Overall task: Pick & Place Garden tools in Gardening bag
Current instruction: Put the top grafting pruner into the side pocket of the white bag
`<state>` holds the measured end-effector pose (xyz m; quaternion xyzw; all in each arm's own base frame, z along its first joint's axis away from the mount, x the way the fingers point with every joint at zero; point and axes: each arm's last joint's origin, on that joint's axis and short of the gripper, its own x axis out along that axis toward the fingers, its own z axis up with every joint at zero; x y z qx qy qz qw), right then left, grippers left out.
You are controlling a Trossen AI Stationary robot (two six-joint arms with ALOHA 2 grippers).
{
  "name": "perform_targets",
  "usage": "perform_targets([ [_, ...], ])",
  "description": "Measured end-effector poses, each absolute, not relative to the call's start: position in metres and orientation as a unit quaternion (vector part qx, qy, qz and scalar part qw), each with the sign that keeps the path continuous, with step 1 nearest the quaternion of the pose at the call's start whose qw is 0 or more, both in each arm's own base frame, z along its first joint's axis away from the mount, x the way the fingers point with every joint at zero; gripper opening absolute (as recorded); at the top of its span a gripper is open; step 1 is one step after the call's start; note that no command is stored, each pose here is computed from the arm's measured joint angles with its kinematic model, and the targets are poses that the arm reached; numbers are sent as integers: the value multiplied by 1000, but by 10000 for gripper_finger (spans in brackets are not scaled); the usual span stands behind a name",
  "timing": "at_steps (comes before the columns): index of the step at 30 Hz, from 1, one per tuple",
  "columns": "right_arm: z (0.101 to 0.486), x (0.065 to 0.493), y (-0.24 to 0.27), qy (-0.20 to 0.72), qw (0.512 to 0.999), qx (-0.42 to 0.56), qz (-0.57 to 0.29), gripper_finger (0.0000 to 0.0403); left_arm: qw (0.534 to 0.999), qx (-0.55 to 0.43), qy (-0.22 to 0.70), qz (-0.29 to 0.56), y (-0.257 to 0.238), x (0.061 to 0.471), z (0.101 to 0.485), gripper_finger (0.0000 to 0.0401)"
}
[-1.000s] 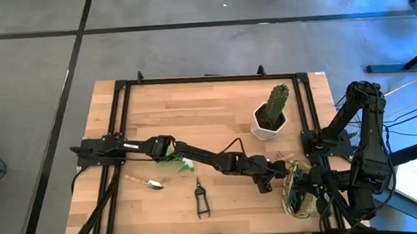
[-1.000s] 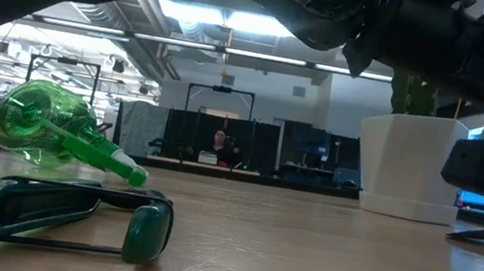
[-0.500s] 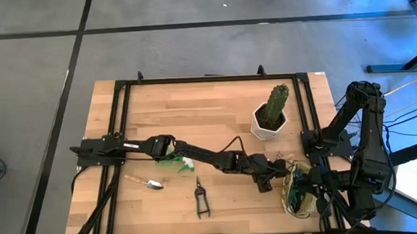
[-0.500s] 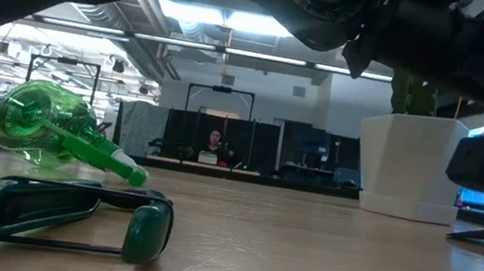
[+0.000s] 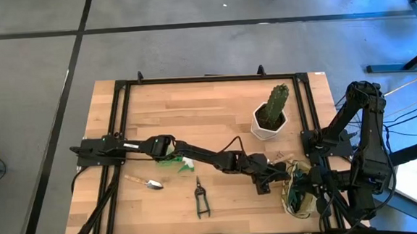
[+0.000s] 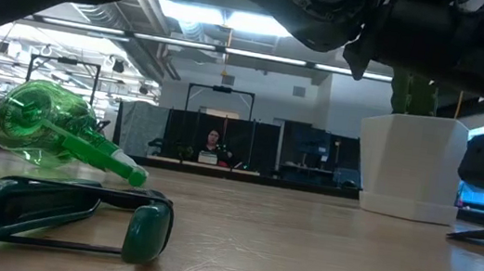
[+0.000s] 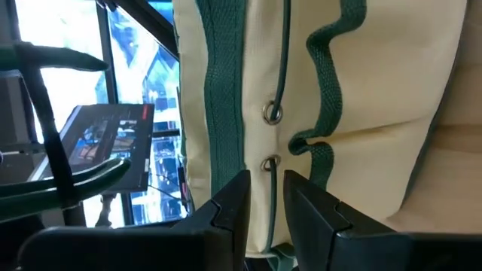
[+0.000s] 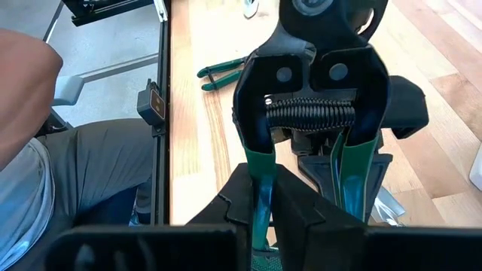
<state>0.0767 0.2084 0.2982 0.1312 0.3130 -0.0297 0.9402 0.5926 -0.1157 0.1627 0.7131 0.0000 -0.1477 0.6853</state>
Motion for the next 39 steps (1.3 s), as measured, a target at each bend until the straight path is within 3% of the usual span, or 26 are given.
perform_targets([
  [25,298,77,208,308,942,128,-31,28,684,717,-20,-137,-103,598,153,72],
  [33,298,77,208,309,942,128,-31,28,693,709,-7,-127,-102,598,153,8],
  [39,298,77,208,307,943,128,-31,28,705,698,2,-123,-103,598,152,2],
])
